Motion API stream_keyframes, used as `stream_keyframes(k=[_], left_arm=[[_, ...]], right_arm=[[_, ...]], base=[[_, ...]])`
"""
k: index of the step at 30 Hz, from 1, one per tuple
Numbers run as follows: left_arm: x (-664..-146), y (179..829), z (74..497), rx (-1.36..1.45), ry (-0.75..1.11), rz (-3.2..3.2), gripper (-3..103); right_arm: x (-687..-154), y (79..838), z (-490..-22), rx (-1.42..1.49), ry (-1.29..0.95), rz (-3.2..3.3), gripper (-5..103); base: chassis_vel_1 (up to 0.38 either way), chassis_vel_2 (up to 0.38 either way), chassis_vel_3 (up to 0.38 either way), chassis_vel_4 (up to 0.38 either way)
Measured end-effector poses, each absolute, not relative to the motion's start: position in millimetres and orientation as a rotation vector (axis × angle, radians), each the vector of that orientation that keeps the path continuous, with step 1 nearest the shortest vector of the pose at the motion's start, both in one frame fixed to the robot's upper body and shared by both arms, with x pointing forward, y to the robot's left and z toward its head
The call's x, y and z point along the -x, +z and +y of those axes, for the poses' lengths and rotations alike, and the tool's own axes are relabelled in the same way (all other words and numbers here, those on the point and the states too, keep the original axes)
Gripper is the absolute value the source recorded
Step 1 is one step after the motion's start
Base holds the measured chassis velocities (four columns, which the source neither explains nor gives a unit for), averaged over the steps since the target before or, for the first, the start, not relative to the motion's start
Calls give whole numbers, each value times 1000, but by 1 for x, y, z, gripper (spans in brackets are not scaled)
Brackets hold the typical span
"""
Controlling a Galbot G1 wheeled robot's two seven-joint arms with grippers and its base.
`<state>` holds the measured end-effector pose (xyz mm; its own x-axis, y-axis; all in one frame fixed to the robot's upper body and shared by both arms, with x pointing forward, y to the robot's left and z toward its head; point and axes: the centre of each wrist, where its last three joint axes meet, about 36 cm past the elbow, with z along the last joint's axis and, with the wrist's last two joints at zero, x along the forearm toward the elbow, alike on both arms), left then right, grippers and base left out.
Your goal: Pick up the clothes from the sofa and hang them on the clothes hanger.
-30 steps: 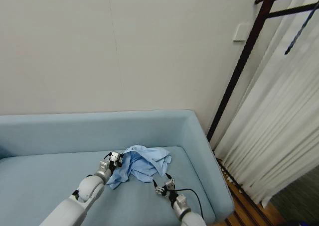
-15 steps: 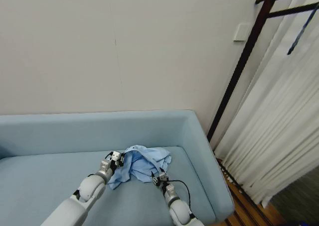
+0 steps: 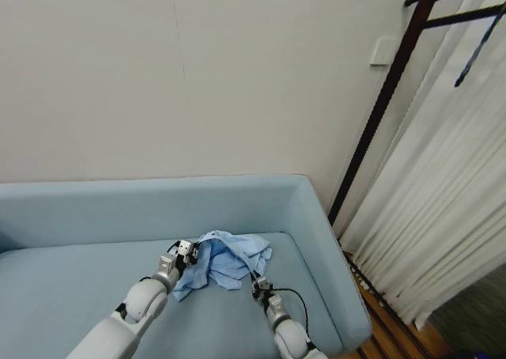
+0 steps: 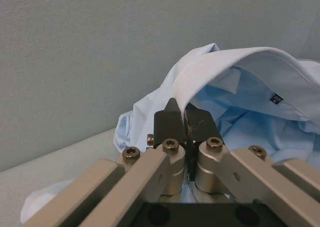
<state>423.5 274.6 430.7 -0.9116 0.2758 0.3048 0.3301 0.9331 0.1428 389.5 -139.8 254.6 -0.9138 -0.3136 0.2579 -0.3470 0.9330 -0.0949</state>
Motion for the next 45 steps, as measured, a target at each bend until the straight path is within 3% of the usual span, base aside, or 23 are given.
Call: stream_keyframes(k=[16, 24, 33, 39, 45], left_arm=[[-407, 455, 275, 464, -247, -2893, 1], [-379, 537, 273, 509, -237, -3048, 1], [-339, 635, 269, 663, -349, -3235, 1], [-322, 665, 260, 746, -343, -3276, 1], [-315, 710, 278, 694, -332, -3368, 1]], right_arm=[[-384, 331, -179, -425, 175, -3019, 2], [-383, 448, -197, -509, 121, -3171, 2], [-360, 571, -234, -729, 122, -3279, 2], [-340, 616, -251, -791, 178, -3327, 2], [-323, 665, -256, -871, 166, -3373, 2]], base=[[0, 0, 0, 0], [0, 0, 0, 0], [0, 0, 0, 0], [0, 0, 0, 0], [0, 0, 0, 0]])
